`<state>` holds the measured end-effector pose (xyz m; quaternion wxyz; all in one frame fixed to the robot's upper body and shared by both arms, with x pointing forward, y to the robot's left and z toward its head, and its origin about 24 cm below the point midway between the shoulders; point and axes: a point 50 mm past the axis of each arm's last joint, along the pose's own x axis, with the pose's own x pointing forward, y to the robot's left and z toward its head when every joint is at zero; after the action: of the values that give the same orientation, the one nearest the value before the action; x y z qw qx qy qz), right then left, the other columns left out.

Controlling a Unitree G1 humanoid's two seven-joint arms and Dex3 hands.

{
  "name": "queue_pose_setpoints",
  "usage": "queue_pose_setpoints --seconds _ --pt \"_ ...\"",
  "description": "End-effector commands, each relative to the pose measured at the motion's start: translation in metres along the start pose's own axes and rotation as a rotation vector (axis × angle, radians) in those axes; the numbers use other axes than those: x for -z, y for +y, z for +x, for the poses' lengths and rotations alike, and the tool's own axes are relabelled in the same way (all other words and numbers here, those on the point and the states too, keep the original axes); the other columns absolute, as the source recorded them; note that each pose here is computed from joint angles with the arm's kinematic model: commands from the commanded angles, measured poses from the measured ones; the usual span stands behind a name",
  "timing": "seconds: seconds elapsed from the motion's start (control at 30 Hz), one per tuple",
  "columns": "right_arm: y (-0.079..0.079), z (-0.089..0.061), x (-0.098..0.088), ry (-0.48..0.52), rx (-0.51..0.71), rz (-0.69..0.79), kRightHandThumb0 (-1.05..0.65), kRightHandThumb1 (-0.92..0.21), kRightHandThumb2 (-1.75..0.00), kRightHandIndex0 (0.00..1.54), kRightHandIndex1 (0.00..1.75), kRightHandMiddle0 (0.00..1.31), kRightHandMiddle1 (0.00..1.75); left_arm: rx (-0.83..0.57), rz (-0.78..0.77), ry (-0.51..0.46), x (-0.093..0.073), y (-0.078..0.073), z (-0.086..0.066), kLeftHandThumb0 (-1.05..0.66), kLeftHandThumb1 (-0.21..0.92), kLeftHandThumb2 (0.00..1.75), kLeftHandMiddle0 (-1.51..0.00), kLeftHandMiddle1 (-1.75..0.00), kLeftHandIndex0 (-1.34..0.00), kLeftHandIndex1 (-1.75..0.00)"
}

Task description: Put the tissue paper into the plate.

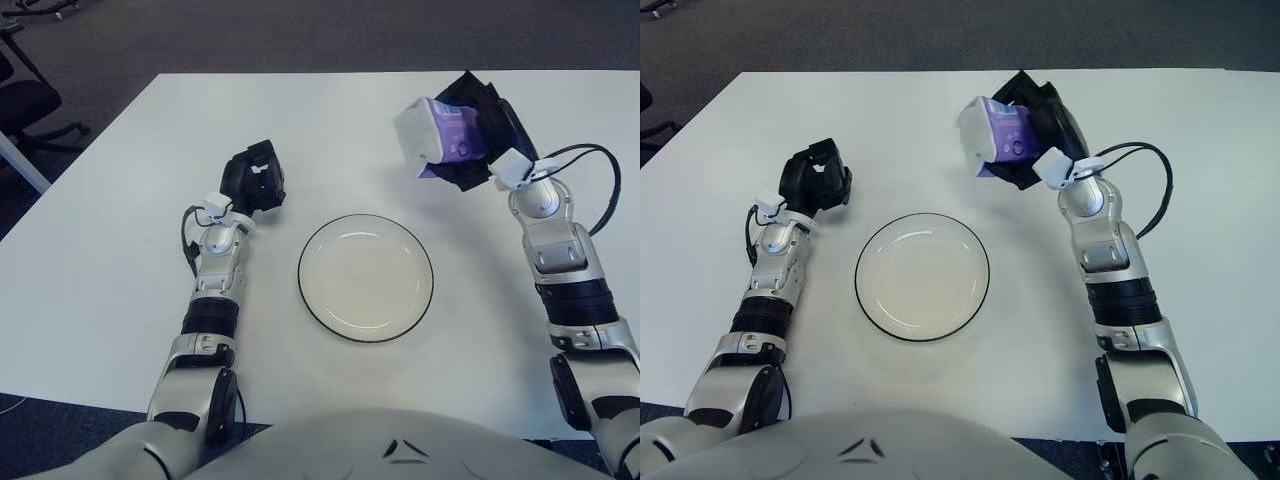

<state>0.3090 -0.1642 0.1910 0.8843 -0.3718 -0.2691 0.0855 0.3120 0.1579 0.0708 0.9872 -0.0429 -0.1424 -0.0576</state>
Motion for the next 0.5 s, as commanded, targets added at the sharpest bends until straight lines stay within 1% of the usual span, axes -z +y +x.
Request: queue_pose_setpoints --seconds 0.0,0.1,0.23,0.47 --pt "-0.003 0.009 -0.024 -0.137 -0.014 -0.002 0.0 -0.03 -1.63 0.85 1.67 0.6 1.75 -0.079 -0.052 0.248 0.056 0.0 -0.057 -0.39 0.58 1.12 -1.39 -1.75 -1.1 -1.75" --pt "-0.001 0.008 -0.031 -0.175 -0.039 0.019 0.0 -0.04 -1.62 0.82 1.71 0.59 1.75 -0.077 -0.051 0.248 0.056 0.0 -0.057 -0.39 0.58 1.12 -1.39 -1.75 -1.09 -1.75" --pt "0.006 0.002 -0.046 -0.235 -0.091 0.047 0.0 -0.04 -1.64 0.81 1.74 0.6 1.75 -0.08 -0.057 0.25 0.056 0.001 -0.057 -0.38 0.58 1.12 -1.39 -1.75 -1.09 -1.75" --pt "0.014 -0.003 -0.053 -0.261 -0.157 0.091 0.0 -0.02 -1.66 0.82 1.74 0.61 1.75 -0.08 -0.065 0.254 0.057 0.001 -0.057 -0.37 0.57 1.13 -1.39 -1.75 -1.1 -1.75"
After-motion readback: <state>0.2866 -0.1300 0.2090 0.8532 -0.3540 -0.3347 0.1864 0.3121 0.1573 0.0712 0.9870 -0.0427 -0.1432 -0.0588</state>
